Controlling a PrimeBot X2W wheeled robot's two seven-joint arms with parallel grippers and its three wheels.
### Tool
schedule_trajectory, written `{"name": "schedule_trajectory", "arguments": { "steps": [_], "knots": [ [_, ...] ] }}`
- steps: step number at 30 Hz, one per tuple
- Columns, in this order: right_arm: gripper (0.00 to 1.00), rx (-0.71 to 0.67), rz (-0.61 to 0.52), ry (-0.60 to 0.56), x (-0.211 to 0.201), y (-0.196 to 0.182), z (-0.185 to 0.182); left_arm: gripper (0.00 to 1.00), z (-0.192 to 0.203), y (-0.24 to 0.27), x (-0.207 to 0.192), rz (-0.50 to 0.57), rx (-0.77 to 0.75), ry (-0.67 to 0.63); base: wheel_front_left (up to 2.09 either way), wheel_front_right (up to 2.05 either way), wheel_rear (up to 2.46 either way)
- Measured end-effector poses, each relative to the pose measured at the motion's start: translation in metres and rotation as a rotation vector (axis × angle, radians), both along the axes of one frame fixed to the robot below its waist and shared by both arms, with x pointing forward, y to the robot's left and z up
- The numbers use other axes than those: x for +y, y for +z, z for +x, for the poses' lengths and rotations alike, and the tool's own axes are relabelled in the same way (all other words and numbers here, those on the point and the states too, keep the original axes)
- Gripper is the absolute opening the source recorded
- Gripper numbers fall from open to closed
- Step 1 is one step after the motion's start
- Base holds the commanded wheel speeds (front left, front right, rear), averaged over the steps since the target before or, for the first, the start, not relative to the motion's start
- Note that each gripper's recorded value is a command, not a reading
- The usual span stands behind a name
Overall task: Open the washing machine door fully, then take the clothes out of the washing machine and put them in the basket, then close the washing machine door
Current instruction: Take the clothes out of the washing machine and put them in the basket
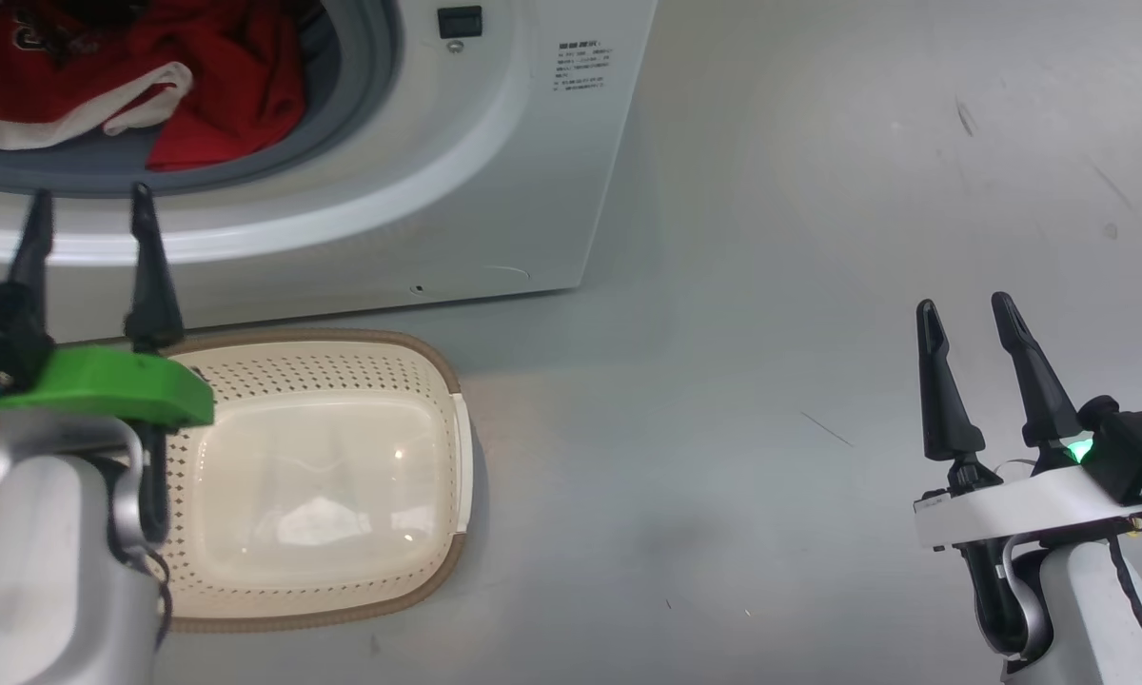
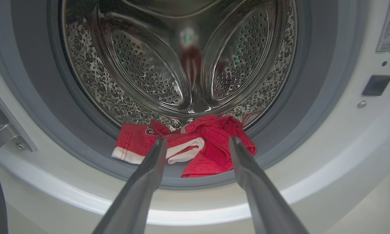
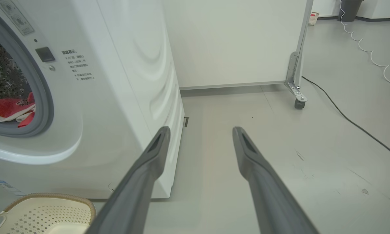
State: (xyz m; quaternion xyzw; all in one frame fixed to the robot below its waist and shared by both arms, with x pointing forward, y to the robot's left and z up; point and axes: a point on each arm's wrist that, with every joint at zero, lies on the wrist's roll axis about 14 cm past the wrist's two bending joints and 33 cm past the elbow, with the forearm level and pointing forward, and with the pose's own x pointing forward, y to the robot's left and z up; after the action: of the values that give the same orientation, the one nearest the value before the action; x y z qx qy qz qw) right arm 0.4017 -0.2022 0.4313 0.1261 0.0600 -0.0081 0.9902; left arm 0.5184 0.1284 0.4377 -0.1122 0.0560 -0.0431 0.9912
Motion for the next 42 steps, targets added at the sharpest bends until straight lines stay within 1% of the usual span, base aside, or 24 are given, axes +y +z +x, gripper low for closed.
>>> {"name": "schedule_trajectory", "arguments": {
  "steps": [5,9,15,20,29,42],
  "knots": [
    [1.00,0.029,-0.003,-0.017,-0.005,-0.011,0.003,1.00,0.035,-0.009,0.006,0.029,0.030,-0.001,0.00,0.00,0.00],
    [1.00,0.042,-0.002,-0.038,-0.011,-0.016,0.006,1.00,0.061,-0.020,0.017,0.073,0.072,0.013,0.00,0.00,0.00],
    [1.00,0.075,-0.018,-0.068,-0.022,-0.026,0.005,1.00,0.087,-0.045,0.010,0.133,0.153,-0.024,0.00,0.00,0.00],
    [1.00,0.093,-0.025,-0.085,-0.028,-0.033,0.006,1.00,0.100,-0.067,0.001,0.160,0.237,-0.047,0.00,0.00,0.00],
    [1.00,0.107,-0.036,-0.080,-0.030,-0.040,0.012,1.00,0.110,-0.107,0.016,0.221,0.395,-0.024,0.00,0.00,0.00],
    [1.00,0.120,-0.042,-0.083,-0.032,-0.045,0.014,1.00,0.123,-0.117,0.010,0.228,0.449,-0.033,0.00,0.00,0.00]
  ]
}}
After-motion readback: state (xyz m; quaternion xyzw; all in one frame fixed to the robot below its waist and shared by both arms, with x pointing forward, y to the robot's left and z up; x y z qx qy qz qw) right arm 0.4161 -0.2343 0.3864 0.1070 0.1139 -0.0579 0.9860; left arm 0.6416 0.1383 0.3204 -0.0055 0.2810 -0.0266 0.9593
